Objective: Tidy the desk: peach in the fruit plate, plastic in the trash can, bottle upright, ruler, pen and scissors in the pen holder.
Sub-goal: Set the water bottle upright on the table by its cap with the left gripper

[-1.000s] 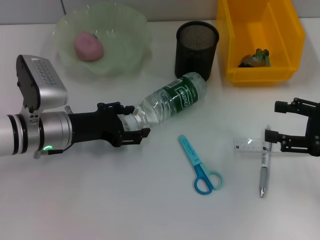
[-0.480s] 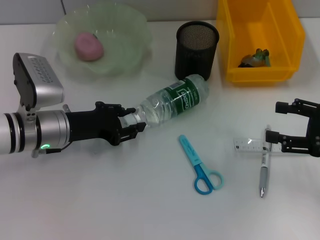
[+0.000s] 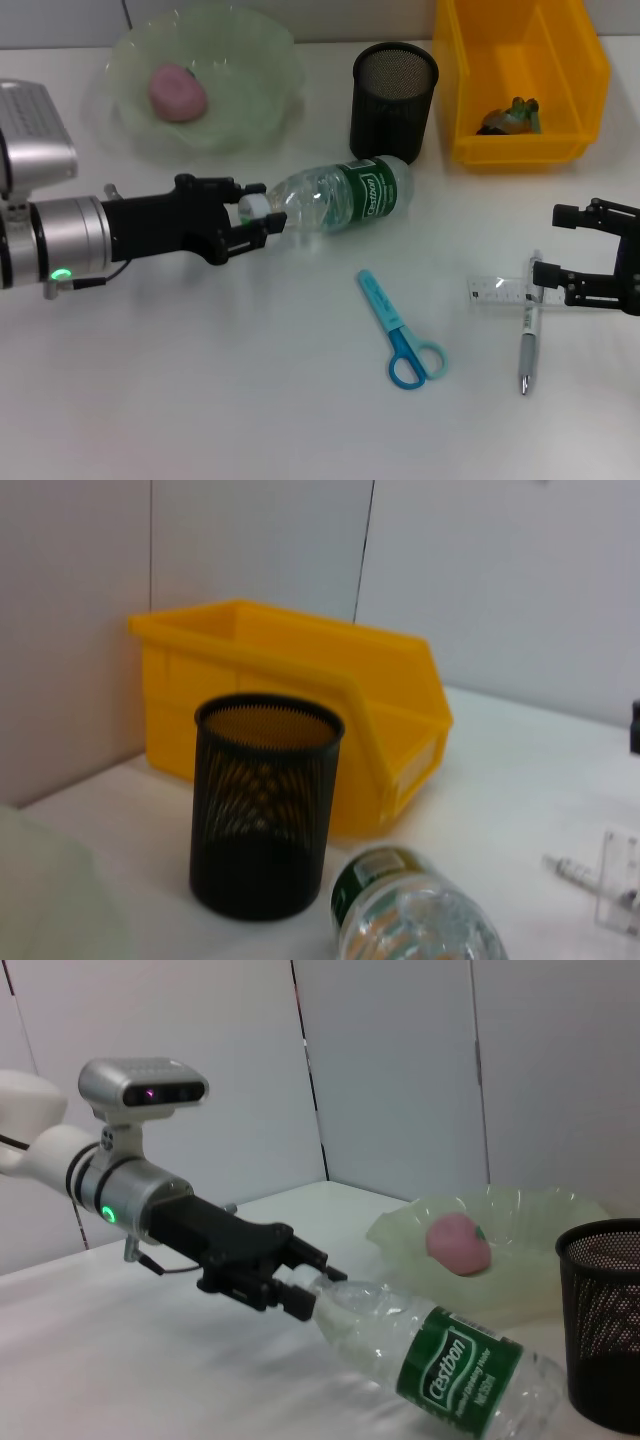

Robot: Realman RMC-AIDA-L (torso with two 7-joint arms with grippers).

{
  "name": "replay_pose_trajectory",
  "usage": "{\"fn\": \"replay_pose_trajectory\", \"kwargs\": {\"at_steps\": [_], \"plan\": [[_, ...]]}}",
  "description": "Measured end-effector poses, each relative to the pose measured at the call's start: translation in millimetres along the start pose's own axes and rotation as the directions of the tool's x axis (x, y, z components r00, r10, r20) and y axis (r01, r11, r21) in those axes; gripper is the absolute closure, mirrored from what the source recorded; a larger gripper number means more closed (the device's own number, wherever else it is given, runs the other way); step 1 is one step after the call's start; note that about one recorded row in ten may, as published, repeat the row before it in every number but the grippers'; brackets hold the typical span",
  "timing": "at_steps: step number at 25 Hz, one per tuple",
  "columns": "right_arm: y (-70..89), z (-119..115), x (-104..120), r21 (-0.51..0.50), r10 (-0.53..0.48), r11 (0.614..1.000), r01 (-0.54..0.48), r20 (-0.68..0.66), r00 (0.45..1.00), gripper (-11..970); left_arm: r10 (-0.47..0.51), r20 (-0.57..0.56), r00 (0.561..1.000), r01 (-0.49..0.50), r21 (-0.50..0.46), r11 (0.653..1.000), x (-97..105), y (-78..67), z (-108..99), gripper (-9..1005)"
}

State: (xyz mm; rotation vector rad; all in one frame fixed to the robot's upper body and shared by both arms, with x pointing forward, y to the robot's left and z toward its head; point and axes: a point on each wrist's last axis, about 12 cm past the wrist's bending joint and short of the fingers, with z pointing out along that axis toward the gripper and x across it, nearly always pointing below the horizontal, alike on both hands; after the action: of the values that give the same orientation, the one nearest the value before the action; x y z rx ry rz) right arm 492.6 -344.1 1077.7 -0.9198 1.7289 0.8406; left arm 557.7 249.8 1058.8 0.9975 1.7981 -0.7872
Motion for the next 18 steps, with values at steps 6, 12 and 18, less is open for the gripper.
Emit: {"fn": "replay_pose_trajectory", "kwargs": {"at_steps": [6, 12, 18], "plan": [[0.4, -1, 1, 0.002, 0.002, 1.000, -0.002, 0.000, 1.000, 130, -0.008, 0.054, 0.999, 0.007, 0.015, 1.000, -16, 2.3, -10, 548], [2.0, -3, 3, 0.005, 0.008, 1.000, -0.008, -0.001, 1.000, 130, -0.007, 0.089, 0.996, 0.005, 0.029, 1.000, -28, 3.6, -15, 548], [2.6, -3, 4, 0.006, 0.009, 1.000, -0.009, -0.002, 1.000, 131, -0.007, 0.116, 0.993, 0.002, 0.037, 0.999, -36, 4.1, -18, 548]]}}
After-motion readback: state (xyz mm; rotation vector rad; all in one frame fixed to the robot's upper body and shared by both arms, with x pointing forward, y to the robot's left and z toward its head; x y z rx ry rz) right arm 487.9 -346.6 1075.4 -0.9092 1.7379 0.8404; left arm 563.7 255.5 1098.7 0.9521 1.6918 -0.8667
